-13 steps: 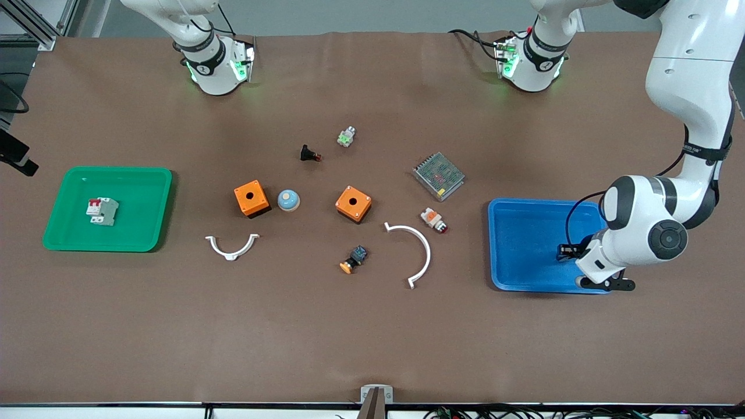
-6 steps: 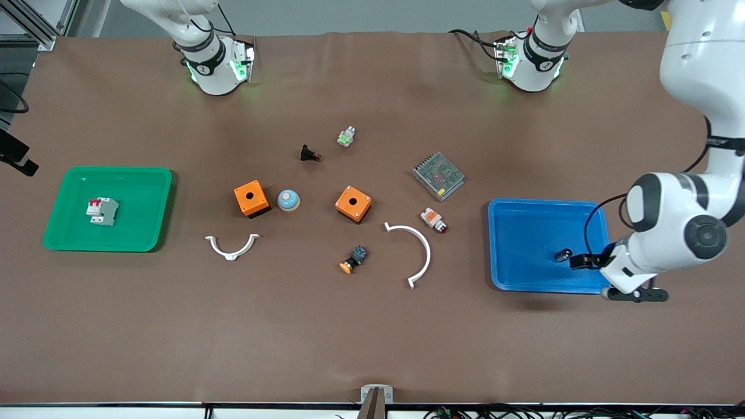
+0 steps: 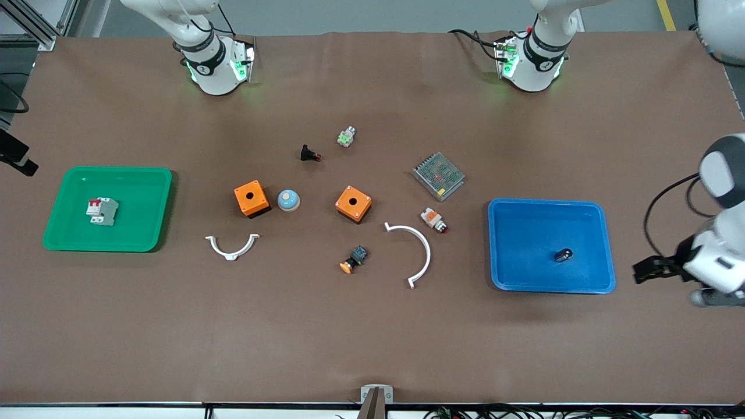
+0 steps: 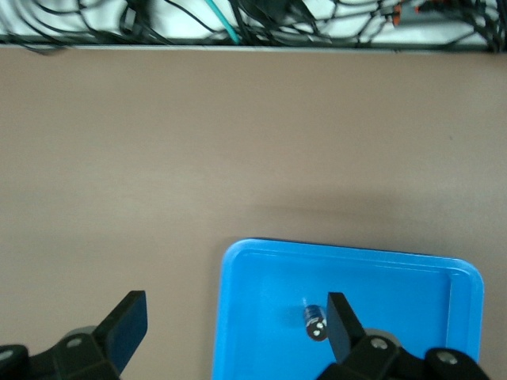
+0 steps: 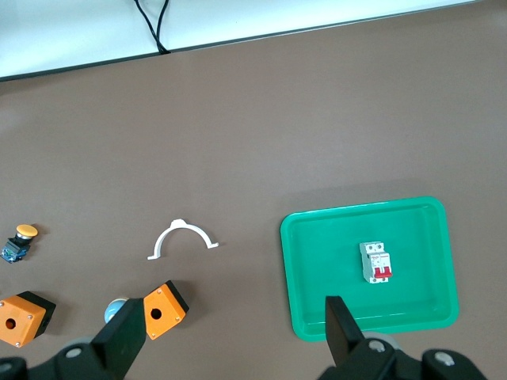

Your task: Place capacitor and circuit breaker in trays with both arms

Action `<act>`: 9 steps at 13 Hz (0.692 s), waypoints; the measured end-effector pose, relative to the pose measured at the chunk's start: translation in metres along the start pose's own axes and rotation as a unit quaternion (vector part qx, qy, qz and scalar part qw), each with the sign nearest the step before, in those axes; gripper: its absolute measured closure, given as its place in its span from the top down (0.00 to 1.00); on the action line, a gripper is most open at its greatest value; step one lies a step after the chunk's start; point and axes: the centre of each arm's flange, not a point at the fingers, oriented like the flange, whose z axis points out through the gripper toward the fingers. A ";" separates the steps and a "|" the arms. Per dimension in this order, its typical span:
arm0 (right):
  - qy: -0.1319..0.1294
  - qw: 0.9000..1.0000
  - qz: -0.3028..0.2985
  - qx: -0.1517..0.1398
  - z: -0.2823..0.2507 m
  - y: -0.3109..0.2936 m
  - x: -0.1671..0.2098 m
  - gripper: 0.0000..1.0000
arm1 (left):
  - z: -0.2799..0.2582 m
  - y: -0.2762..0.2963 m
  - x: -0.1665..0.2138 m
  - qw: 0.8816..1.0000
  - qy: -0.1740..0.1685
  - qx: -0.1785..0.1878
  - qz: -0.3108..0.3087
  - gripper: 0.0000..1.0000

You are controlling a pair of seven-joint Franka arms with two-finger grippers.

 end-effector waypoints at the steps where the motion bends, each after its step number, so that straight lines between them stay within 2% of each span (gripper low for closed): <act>1: 0.000 1.000 0.000 0.000 0.000 0.000 0.000 1.00 | -0.024 -0.004 -0.004 1.000 -0.003 0.004 -0.003 1.00; 3: 0.000 1.000 0.000 0.000 0.000 0.000 0.000 1.00 | -0.073 -0.001 -0.019 1.000 -0.012 0.009 -0.004 1.00; 5: 0.000 1.000 0.000 0.000 0.000 0.000 0.000 1.00 | -0.117 0.009 -0.037 1.000 -0.024 -0.003 -0.015 1.00; 9: 0.000 1.000 0.000 0.000 0.000 0.000 0.000 1.00 | -0.165 0.030 -0.070 0.997 -0.064 -0.013 -0.034 1.00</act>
